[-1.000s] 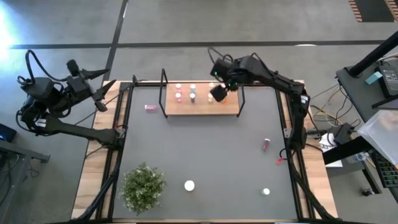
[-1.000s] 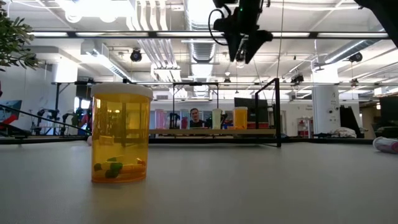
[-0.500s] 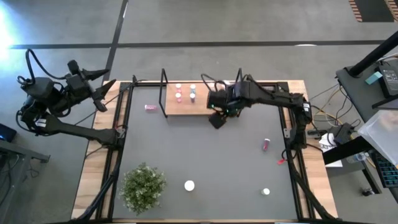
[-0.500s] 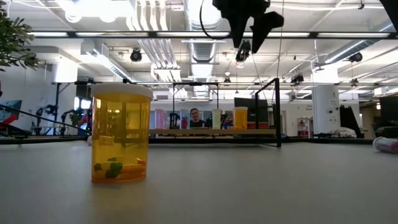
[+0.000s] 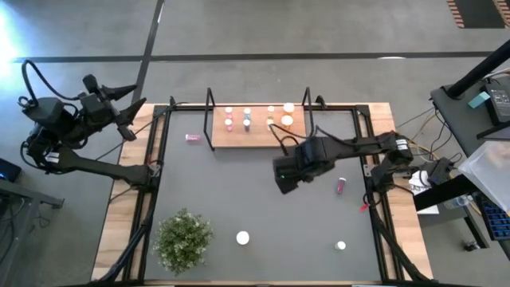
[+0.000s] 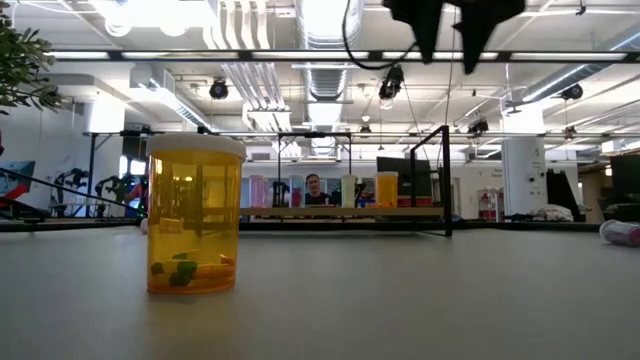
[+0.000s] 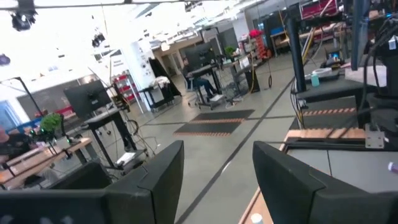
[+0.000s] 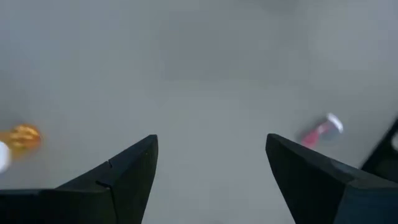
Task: Pick and place medicine bottles onto shelf by color
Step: Put the blue pill bottle on the shelf aligned with the other blue pill bottles
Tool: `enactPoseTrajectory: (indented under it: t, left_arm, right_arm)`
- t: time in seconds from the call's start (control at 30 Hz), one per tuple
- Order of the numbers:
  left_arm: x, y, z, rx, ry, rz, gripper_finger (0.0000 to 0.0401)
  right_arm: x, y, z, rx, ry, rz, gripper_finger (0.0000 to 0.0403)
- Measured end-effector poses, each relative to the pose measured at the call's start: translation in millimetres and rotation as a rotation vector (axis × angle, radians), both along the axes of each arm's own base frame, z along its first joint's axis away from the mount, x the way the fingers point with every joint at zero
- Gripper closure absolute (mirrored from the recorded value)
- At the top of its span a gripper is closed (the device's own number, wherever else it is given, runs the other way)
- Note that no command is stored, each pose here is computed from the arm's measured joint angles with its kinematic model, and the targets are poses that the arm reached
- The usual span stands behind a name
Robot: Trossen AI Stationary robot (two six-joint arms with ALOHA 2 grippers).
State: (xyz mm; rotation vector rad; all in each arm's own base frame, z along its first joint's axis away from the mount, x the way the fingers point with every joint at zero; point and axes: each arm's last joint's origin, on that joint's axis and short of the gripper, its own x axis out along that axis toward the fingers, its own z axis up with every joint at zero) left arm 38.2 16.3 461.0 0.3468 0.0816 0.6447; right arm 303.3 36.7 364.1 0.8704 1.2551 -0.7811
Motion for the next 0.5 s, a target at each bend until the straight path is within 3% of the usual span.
enactPoseTrajectory:
  t: [0.2,0.37,0.5]
  left_arm:
    - [-0.4,0.0,5.8,0.06,-0.016,0.004,0.0225]
    - [-0.7,0.0,7.3,0.061,-0.03,0.005,0.0225]
    - [-0.6,0.0,7.2,0.061,-0.029,0.005,0.0225]
  right_arm:
    - [-39.6,-0.6,-25.7,0.069,0.124,-0.139,0.0113]
    - [-78.6,-3.3,-50.3,0.122,0.216,-0.333,0.0113]
    - [-99.3,-1.7,-73.1,0.149,0.214,-0.445,0.0113]
